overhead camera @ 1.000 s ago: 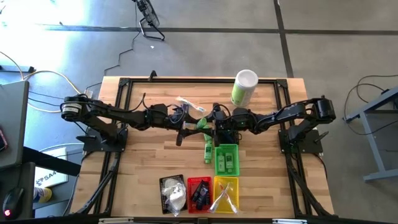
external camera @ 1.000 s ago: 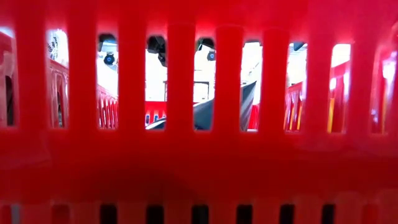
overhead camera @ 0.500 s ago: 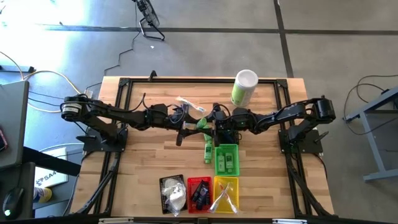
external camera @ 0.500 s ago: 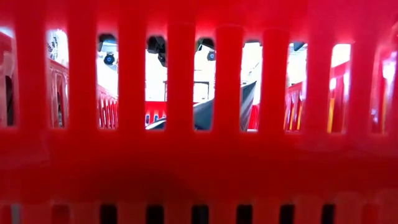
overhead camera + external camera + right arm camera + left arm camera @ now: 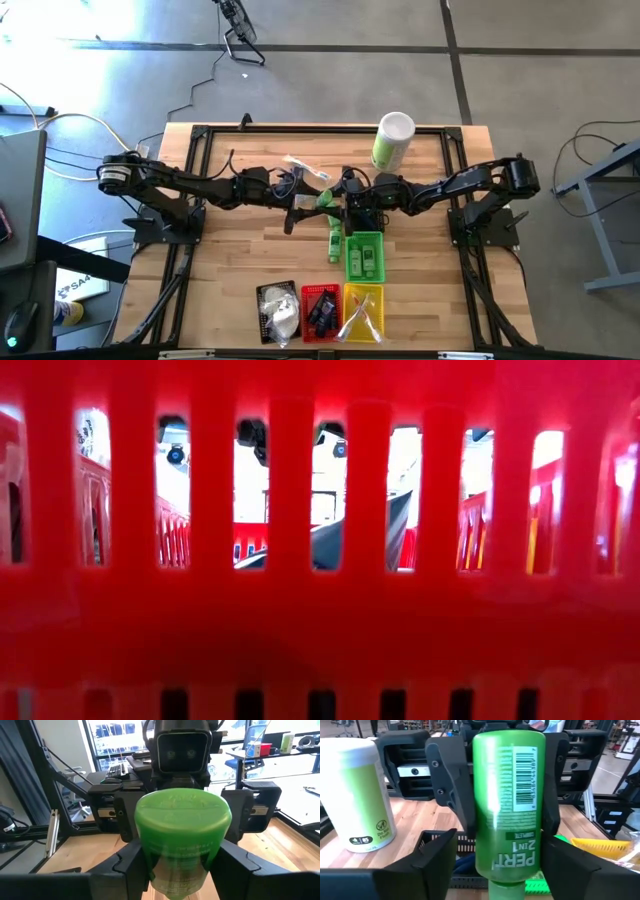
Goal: Pick & Place Travel size toiletries
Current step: Put the green shampoo into the green bin
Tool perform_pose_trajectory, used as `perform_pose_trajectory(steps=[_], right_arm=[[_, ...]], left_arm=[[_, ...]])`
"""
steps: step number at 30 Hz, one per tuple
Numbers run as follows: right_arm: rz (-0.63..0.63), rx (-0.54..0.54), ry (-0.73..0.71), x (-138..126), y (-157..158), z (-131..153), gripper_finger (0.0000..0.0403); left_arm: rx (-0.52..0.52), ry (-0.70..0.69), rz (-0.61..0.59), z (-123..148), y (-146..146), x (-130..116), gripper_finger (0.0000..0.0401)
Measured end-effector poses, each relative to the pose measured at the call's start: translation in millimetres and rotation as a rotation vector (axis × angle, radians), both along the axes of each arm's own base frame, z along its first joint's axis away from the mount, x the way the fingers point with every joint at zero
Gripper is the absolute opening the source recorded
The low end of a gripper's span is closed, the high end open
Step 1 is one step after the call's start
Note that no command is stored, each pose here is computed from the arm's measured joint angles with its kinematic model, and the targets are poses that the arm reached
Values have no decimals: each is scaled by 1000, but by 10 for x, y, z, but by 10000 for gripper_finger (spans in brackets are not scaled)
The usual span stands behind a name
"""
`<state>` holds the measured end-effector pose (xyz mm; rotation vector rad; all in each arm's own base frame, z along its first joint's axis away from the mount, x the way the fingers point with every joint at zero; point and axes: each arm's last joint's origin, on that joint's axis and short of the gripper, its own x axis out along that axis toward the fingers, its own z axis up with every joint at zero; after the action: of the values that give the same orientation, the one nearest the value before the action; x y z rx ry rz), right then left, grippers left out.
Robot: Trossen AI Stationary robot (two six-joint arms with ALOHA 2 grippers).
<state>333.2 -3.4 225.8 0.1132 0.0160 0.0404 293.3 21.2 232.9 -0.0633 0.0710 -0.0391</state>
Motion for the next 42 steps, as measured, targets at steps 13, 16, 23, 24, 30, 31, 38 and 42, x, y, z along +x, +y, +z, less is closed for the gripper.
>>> perform_pose_trajectory(steps=[13, 16, 23, 24, 30, 31, 38, 42], right_arm=[[7, 189, 235, -389, 26, 270, 174], [22, 278, 323, -482, 98, 269, 174], [64, 401, 516, -586, 357, 144, 174], [65, 414, 537, -599, 400, 129, 174], [49, 490, 663, -671, 651, 15, 174], [35, 501, 675, -675, 687, -3, 174], [-148, 582, 798, -754, 849, -190, 174], [-200, 622, 843, -745, 913, -300, 174]], left_arm=[[0, 5, 5, 124, -5, -108, 274], [12, -2, 7, 144, -5, -118, 274], [25, 15, 11, 127, -4, -120, 273], [25, 21, 11, 121, -4, -120, 273], [20, 71, 9, 73, -6, -126, 273], [19, 85, 9, 60, -6, -128, 273], [18, 98, 11, 48, -6, -130, 273], [18, 105, 13, 41, -5, -131, 273]])
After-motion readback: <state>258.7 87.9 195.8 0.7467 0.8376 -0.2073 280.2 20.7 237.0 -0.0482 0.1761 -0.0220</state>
